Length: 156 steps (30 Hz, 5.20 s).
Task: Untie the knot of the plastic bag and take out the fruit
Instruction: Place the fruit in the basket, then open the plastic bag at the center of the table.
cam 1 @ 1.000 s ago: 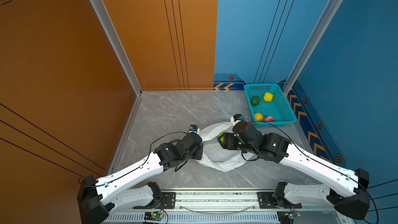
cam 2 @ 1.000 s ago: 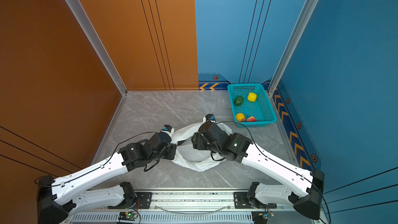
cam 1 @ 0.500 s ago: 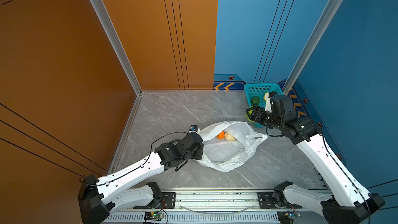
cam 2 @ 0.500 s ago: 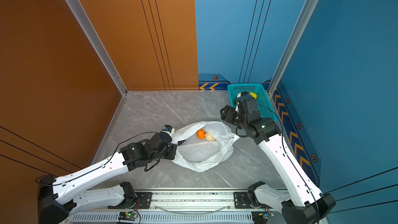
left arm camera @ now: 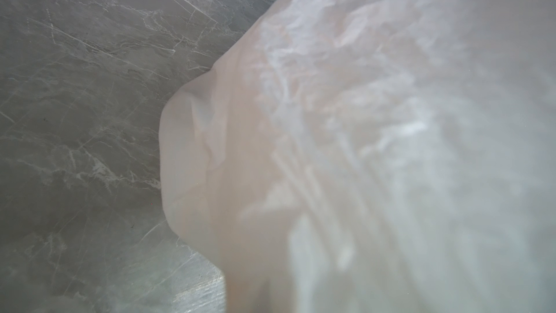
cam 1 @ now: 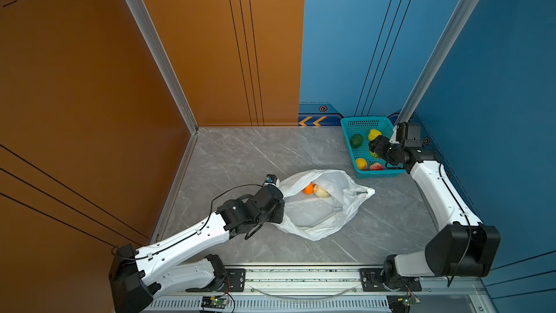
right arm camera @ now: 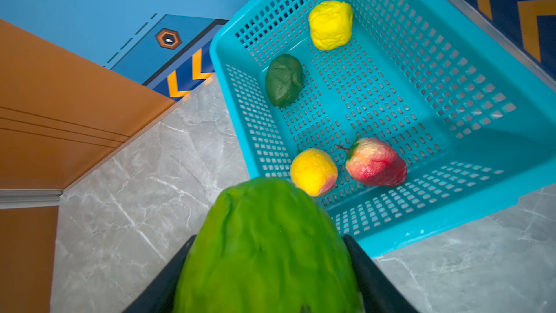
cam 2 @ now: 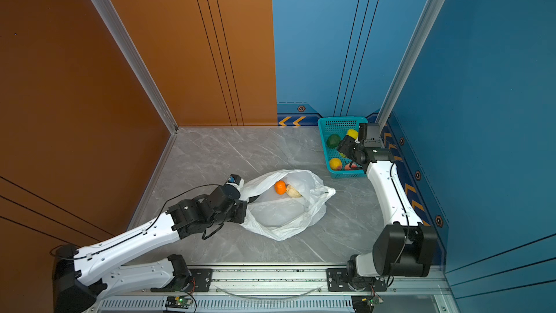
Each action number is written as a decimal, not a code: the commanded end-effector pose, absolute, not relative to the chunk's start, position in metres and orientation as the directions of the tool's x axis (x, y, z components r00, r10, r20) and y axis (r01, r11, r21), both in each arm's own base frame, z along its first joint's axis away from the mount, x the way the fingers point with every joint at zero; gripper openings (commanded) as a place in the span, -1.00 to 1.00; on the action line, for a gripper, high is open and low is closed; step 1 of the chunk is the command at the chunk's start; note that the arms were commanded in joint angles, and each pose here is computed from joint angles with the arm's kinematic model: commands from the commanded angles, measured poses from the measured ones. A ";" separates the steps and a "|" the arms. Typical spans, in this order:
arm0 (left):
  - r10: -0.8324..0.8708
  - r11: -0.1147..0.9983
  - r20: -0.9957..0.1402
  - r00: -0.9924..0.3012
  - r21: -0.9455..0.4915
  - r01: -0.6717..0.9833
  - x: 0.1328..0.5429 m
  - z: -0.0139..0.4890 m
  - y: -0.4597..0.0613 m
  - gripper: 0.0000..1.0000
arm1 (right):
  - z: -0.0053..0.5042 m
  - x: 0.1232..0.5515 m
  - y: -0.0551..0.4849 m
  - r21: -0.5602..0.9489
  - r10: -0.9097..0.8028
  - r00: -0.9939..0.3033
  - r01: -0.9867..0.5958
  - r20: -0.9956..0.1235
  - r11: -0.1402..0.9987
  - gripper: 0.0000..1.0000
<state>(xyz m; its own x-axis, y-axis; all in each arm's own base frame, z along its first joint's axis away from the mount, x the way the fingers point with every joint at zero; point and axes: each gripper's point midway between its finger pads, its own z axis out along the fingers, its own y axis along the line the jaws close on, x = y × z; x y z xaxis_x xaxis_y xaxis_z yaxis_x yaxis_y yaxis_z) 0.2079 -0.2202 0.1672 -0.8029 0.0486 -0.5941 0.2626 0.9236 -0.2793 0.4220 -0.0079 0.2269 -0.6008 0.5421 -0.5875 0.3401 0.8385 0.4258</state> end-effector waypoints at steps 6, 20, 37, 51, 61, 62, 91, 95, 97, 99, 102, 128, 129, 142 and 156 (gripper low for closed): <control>0.031 0.919 -0.624 -0.781 -0.290 0.267 0.214 0.182 -0.223 -1.00 | 0.172 0.477 -0.036 0.360 0.524 -0.629 0.381 -0.574 0.852 0.18; 0.019 0.919 -0.632 -0.775 -0.295 0.263 0.214 0.185 -0.220 -1.00 | 0.104 0.504 -0.049 0.304 0.536 -0.684 0.442 -0.494 0.844 0.44; 0.018 0.919 -0.630 -0.776 -0.295 0.262 0.213 0.184 -0.220 -1.00 | 0.134 0.500 -0.039 0.299 0.500 -0.681 0.401 -0.535 0.866 0.75; 0.015 0.916 -0.635 -0.772 -0.300 0.265 0.213 0.186 -0.219 -1.00 | 0.205 0.450 0.017 0.381 0.445 -0.686 0.256 -0.576 0.888 0.78; 0.013 0.915 -0.632 -0.775 -0.305 0.264 0.212 0.186 -0.219 -1.00 | 0.280 0.364 0.099 0.404 0.298 -0.718 0.025 -0.629 0.914 0.85; 0.014 0.914 -0.631 -0.776 -0.306 0.266 0.212 0.186 -0.220 -1.00 | 0.285 0.354 0.109 0.405 0.280 -0.724 0.001 -0.631 0.914 0.85; 0.004 0.916 -0.597 -0.802 -0.320 0.242 0.208 0.175 -0.217 -1.00 | 0.151 0.215 0.300 0.382 -0.062 -0.840 -0.310 -0.539 0.871 0.84; -0.003 0.920 -0.581 -0.814 -0.321 0.226 0.205 0.170 -0.214 -1.00 | 0.120 0.214 0.315 0.442 -0.024 -0.875 -0.267 -0.483 0.856 0.83; -0.013 0.920 -0.576 -0.817 -0.327 0.216 0.205 0.169 -0.213 -1.00 | 0.108 0.214 0.322 0.465 -0.005 -0.890 -0.243 -0.456 0.851 0.80; -0.019 0.921 -0.575 -0.818 -0.328 0.209 0.206 0.169 -0.212 -1.00 | 0.099 0.213 0.326 0.464 -0.002 -0.899 -0.228 -0.438 0.856 0.79; -0.026 0.922 -0.574 -0.818 -0.329 0.202 0.208 0.170 -0.212 -1.00 | 0.086 0.211 0.329 0.458 -0.002 -0.915 -0.204 -0.405 0.865 0.78; -0.079 0.919 -0.557 -0.827 -0.362 0.156 0.232 0.182 -0.213 -1.00 | 0.078 0.148 0.325 0.350 -0.212 -0.929 -0.316 -0.304 0.882 0.79; -0.079 0.919 -0.556 -0.827 -0.362 0.156 0.232 0.183 -0.213 -1.00 | 0.074 0.146 0.324 0.344 -0.220 -0.931 -0.317 -0.293 0.884 0.79; -0.096 0.903 -0.562 -0.821 -0.397 0.166 0.228 0.193 -0.213 -1.00 | 0.056 0.144 0.345 0.343 -0.301 -0.918 -0.379 -0.259 0.860 0.81; 0.042 0.860 -0.513 -0.857 -0.419 0.293 0.197 0.173 -0.227 -1.00 | 0.078 0.266 0.326 0.403 0.016 -0.910 -0.168 -0.415 0.900 0.83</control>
<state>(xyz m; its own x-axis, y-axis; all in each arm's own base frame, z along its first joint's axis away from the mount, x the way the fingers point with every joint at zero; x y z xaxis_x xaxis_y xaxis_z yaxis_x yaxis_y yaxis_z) 0.2074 -0.2240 0.1791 -0.8513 -0.0074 -0.5247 0.2489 0.8746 -0.4161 0.2411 0.3194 0.0558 -0.9485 -0.0253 -0.3157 -0.1569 0.9034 0.3991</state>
